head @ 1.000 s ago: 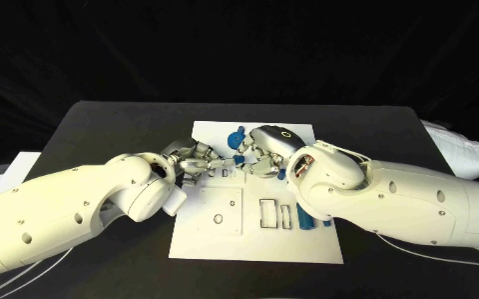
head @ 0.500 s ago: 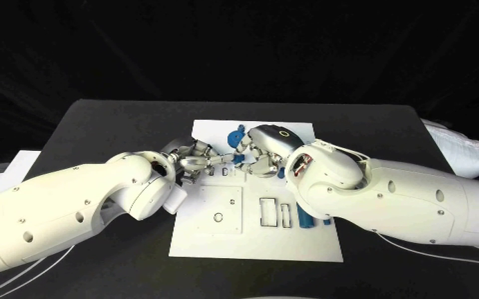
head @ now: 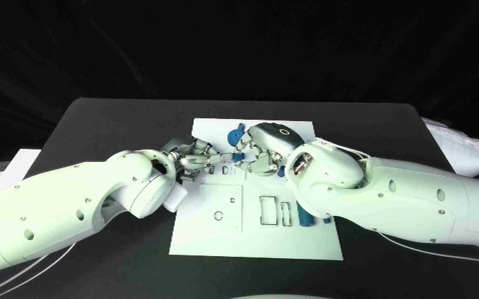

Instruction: Assemble the parts on the task board

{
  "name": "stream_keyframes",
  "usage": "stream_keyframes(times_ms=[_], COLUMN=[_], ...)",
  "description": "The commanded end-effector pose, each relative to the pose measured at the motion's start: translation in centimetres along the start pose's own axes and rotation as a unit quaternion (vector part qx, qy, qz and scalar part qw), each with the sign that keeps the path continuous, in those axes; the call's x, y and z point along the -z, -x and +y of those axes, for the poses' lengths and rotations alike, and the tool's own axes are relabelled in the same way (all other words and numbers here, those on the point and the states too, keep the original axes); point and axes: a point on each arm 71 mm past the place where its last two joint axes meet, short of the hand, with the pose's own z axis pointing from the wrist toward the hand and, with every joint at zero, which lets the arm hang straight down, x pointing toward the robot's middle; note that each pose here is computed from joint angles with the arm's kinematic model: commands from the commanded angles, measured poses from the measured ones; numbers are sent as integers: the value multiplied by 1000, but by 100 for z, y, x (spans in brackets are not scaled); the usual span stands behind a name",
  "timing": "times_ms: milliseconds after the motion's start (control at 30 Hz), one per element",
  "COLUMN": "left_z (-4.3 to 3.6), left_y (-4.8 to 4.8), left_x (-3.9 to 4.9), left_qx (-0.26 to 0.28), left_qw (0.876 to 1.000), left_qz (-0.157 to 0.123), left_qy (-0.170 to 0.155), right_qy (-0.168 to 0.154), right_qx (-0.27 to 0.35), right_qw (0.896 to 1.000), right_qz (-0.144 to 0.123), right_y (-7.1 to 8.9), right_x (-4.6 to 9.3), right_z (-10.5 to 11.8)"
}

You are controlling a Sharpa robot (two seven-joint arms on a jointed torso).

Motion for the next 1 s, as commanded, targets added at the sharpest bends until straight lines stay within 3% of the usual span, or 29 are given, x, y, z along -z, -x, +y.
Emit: stream_keyframes(times_ms=[33, 1000], left_z=[0, 8], left_y=[-7, 3], left_x=[-2, -7], left_qx=[0, -1], left_qw=[1000, 1000], left_qz=[3, 0], left_qy=[3, 6], right_qy=[10, 34], right_qx=[3, -5], right_qw=[1000, 999], right_qz=[-13, -22], right_y=[21, 34], right_x=[3, 21], right_z=[30, 125])
